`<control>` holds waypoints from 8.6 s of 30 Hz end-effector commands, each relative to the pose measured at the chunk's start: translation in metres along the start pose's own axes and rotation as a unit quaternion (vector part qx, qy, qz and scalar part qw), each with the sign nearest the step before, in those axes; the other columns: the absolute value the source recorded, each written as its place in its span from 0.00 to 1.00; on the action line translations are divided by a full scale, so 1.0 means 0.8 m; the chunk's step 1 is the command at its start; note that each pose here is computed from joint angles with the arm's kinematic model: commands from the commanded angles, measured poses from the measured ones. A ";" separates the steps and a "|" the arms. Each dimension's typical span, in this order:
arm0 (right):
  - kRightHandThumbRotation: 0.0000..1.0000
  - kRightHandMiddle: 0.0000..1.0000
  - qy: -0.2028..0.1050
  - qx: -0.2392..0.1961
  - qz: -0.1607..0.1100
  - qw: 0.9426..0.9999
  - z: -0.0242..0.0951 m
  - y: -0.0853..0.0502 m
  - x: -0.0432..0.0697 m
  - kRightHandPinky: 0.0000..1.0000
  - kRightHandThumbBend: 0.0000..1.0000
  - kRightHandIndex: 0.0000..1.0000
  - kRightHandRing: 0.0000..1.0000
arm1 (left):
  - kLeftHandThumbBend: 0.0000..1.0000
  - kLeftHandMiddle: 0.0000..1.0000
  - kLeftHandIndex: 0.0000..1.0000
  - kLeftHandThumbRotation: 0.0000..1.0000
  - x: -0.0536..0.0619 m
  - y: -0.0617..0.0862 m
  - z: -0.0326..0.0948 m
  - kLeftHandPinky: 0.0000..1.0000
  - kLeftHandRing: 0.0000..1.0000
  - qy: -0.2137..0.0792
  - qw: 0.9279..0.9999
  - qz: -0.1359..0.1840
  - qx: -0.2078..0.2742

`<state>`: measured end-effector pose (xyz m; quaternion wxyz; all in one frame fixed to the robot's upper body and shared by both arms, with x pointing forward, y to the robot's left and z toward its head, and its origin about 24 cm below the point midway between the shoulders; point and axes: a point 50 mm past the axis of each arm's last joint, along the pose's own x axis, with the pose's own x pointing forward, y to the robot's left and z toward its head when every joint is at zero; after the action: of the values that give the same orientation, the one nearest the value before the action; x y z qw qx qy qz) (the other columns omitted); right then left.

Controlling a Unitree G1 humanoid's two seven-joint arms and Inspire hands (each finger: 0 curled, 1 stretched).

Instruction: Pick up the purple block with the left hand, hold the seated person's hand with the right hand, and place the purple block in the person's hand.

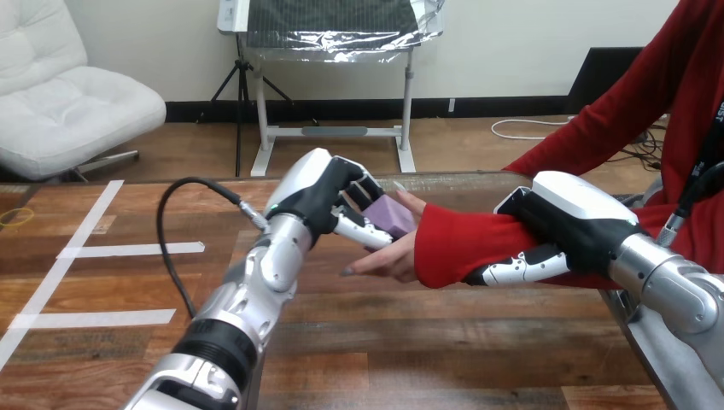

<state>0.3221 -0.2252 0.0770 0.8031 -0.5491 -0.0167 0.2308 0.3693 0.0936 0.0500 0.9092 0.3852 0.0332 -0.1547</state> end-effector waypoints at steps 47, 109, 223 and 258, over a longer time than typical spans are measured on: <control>0.48 0.30 -0.080 0.015 -0.069 0.994 0.047 -0.039 0.018 0.22 0.73 0.30 0.25 | 0.71 0.51 0.43 0.00 0.023 0.024 0.086 0.49 0.51 -0.085 0.996 0.018 0.008; 0.56 0.36 -0.081 0.027 -0.054 0.995 0.041 -0.038 0.011 0.27 0.84 0.38 0.31 | 0.74 0.70 0.70 0.01 0.019 0.037 0.069 0.67 0.67 -0.054 0.995 -0.059 0.054; 0.85 0.71 -0.031 -0.023 -0.049 0.998 0.028 -0.048 -0.016 0.54 1.00 0.73 0.68 | 0.54 0.67 0.71 0.11 -0.048 0.138 -0.007 0.51 0.62 -0.034 0.999 0.009 0.017; 0.99 0.78 -0.053 -0.032 -0.086 0.994 0.040 -0.065 -0.025 0.60 1.00 0.81 0.74 | 0.86 0.83 0.85 0.98 -0.106 0.121 -0.014 0.73 0.81 -0.113 0.975 0.156 -0.110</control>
<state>0.3121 -0.2176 0.1173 0.8020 -0.5518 -0.0731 0.2166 0.3211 0.1924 0.0995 0.9572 0.2797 -0.0504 -0.0540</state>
